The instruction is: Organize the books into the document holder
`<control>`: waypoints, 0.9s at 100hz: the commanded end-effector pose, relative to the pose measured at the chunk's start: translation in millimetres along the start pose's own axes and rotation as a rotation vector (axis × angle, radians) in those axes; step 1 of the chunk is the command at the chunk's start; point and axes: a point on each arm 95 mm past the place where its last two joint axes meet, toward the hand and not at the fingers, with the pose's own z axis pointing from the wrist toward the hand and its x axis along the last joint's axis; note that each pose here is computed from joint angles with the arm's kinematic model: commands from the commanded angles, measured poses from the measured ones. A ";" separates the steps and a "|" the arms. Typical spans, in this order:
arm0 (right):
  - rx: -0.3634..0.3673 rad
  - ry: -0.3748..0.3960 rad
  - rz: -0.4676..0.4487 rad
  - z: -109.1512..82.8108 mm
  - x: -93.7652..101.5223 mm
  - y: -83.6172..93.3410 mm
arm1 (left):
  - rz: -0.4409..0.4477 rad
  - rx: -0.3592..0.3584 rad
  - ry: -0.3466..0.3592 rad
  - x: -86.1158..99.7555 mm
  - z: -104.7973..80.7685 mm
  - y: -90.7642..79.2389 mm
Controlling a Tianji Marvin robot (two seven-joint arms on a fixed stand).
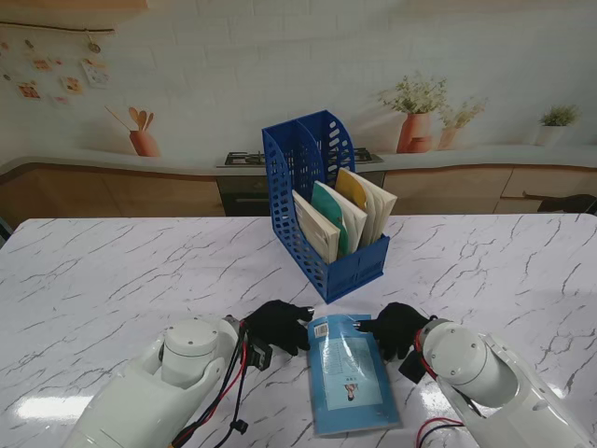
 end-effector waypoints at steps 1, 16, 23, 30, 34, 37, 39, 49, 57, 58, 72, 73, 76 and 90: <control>0.069 -0.027 0.024 4.4 -11.1 -28.6 | -0.033 -0.057 0.005 -13.5 4.6 16.7; 0.069 -0.025 0.024 4.7 -10.2 -28.5 | -0.062 -0.068 0.025 -14.5 4.5 18.0; 0.068 -0.024 0.024 4.9 -10.0 -28.5 | -0.075 -0.066 0.027 -14.5 4.4 18.5; 0.069 -0.024 0.023 5.1 -9.9 -28.5 | -0.082 -0.063 0.031 -14.6 4.4 18.9; 0.068 -0.023 0.024 5.2 -9.8 -28.6 | -0.083 -0.060 0.031 -14.7 4.4 19.0; 0.069 -0.023 0.025 5.3 -9.7 -28.5 | -0.078 -0.061 0.030 -15.0 4.2 18.8; 0.069 -0.023 0.025 5.3 -9.7 -28.5 | -0.074 -0.061 0.029 -15.4 4.2 18.7; 0.069 -0.023 0.026 5.6 -9.4 -28.6 | -0.059 -0.060 0.022 -17.4 4.6 18.6; 0.074 -0.022 0.027 5.8 -9.1 -28.6 | -0.049 -0.067 0.018 -18.8 5.1 18.6; 0.074 -0.022 0.027 5.8 -9.1 -28.7 | -0.047 -0.068 0.018 -19.0 5.1 18.6; 0.072 -0.021 0.029 6.1 -9.2 -28.7 | -0.030 -0.079 0.014 -20.5 6.4 18.4; 0.072 -0.021 0.029 6.1 -9.3 -28.7 | -0.031 -0.080 0.014 -20.5 6.5 18.5; 0.071 -0.021 0.028 6.1 -9.3 -28.4 | -0.035 -0.082 0.013 -20.6 6.7 18.9; 0.069 -0.021 0.031 6.3 -9.2 -27.4 | -0.036 -0.081 0.009 -22.4 9.1 20.8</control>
